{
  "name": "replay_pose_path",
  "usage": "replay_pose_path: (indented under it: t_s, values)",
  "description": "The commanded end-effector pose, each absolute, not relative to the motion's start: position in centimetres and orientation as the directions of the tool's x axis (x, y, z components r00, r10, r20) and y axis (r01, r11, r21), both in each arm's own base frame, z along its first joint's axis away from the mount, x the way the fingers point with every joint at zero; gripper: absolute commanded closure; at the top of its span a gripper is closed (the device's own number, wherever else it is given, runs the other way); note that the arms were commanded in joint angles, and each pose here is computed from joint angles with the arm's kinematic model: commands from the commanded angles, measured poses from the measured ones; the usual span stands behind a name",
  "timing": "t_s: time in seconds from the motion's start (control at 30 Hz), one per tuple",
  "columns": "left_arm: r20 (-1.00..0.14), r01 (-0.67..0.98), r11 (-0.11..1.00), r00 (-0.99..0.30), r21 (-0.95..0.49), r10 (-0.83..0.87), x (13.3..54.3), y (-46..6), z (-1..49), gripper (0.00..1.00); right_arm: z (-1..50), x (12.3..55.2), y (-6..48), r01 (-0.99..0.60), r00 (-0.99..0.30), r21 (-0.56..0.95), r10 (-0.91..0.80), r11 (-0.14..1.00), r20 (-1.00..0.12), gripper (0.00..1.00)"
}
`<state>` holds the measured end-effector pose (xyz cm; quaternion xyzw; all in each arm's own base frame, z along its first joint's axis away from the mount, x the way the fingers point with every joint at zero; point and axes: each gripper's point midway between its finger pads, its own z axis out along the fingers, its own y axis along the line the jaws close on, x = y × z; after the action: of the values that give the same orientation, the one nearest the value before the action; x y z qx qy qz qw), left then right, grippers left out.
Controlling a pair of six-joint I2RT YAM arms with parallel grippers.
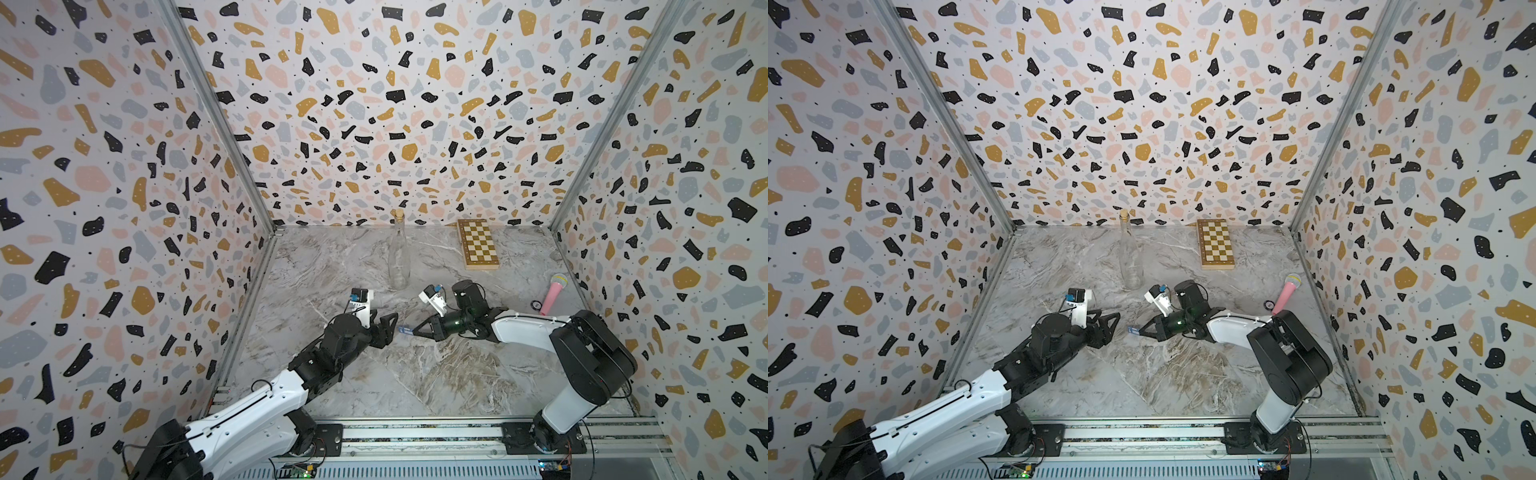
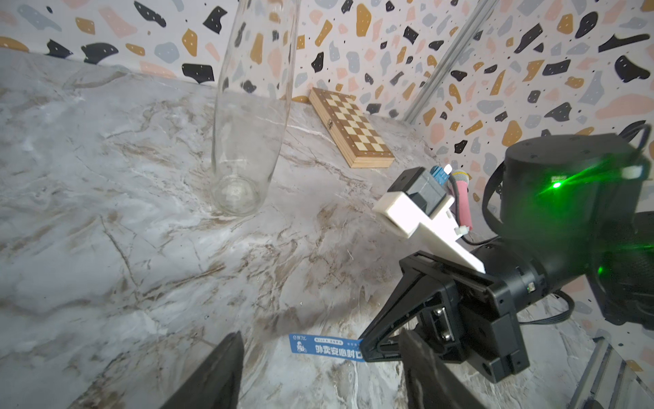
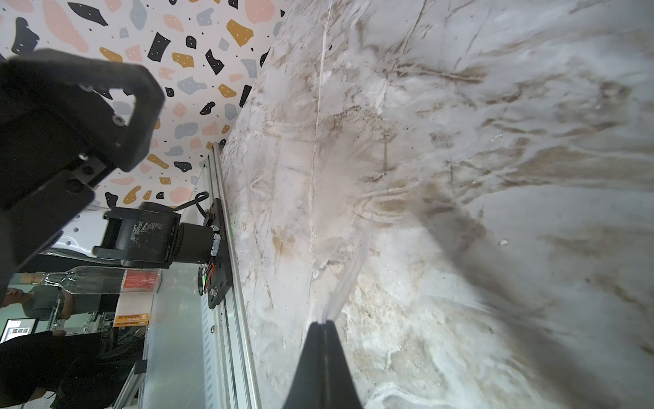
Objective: Remove the label from the bottle
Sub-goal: Place the label at the center of the board.
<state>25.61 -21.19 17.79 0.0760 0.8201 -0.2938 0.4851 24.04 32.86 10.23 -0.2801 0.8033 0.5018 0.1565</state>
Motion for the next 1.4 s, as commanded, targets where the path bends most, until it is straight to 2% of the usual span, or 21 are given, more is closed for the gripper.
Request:
replay_pose_path:
  t_s: [0.0, 0.27, 0.7, 1.37]
  values:
    - [-0.824, 0.416, 0.791, -0.535, -0.449, -0.186, 25.4, -21.7, 17.6, 0.32, 10.8, 24.2, 33.2, -0.599, -0.8, 0.725, -0.293, 0.34, -0.523, 0.98]
    - [-0.781, 0.42, 0.768, -0.603, -0.483, -0.162, 24.8, -22.8, 15.4, 0.35, 9.1, 23.4, 33.0, -0.554, -0.828, 0.759, -0.324, 0.344, -0.457, 0.97]
    - [-0.722, 0.442, 0.728, -0.684, -0.524, -0.104, 24.2, -25.7, 11.0, 0.48, 7.6, 23.6, 32.6, -0.53, -0.843, 0.763, -0.326, 0.37, -0.427, 0.97]
    - [-0.67, 0.444, 0.706, -0.74, -0.553, -0.059, 23.9, -27.2, 7.7, 0.49, 6.1, 24.0, 31.9, -0.505, -0.859, 0.759, -0.329, 0.411, -0.393, 0.97]
